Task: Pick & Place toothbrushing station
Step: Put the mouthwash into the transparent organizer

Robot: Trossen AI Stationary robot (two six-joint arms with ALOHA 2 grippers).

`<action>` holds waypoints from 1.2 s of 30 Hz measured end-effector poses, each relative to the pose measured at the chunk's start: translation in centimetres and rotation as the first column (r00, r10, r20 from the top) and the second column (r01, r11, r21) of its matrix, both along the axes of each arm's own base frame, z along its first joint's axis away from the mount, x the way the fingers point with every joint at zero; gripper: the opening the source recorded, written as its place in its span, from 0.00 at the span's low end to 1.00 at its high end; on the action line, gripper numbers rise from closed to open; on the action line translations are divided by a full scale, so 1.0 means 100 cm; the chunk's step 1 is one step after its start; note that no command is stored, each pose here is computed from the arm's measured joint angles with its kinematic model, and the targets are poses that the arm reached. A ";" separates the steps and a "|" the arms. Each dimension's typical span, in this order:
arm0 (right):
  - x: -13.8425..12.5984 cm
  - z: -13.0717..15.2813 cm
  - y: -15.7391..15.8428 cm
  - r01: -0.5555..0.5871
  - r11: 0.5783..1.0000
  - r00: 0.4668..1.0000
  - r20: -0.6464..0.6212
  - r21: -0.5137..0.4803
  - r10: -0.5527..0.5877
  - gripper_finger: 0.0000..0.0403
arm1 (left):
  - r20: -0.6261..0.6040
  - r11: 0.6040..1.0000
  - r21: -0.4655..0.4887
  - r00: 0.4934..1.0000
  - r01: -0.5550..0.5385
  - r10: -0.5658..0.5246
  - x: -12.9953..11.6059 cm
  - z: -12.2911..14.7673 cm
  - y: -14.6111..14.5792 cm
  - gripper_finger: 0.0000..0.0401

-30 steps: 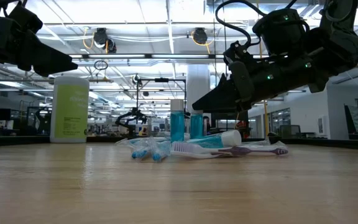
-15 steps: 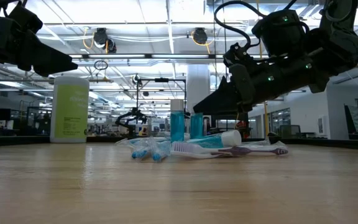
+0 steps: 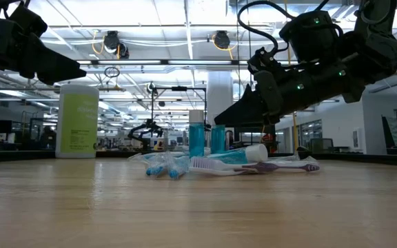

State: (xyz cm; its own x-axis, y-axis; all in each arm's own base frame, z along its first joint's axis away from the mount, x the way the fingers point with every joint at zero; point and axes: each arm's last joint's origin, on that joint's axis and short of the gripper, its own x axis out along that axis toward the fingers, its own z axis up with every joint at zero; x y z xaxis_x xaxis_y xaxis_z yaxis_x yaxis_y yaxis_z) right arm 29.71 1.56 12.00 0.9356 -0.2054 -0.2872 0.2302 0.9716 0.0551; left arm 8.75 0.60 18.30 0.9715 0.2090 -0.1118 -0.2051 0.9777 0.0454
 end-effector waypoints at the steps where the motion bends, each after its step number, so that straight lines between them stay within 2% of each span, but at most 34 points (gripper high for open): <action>1: 0.000 0.000 0.000 0.000 1.000 1.000 0.000 0.000 0.000 0.49 | 0.000 1.000 0.000 1.000 0.000 0.000 0.000 0.000 0.000 0.60; 5: 0.000 0.000 0.000 0.000 1.000 1.000 0.000 0.000 0.000 0.45 | 0.000 1.000 0.000 1.000 0.000 0.000 0.000 0.000 0.000 0.60; 21: 0.000 0.000 -0.001 -0.007 1.000 1.000 -0.006 -0.027 0.007 0.21 | 0.000 1.000 0.000 1.000 0.000 0.000 0.000 0.000 0.000 0.60; 25: 0.000 0.000 -0.001 -0.008 0.999 1.000 -0.007 -0.031 0.008 0.21 | 0.000 1.000 0.000 1.000 0.000 0.000 0.000 0.000 0.000 0.60; 36: 0.000 0.000 -0.002 -0.003 0.999 1.000 -0.007 -0.032 0.003 0.33 | 0.000 1.000 0.000 1.000 0.000 0.000 0.000 0.000 0.000 0.60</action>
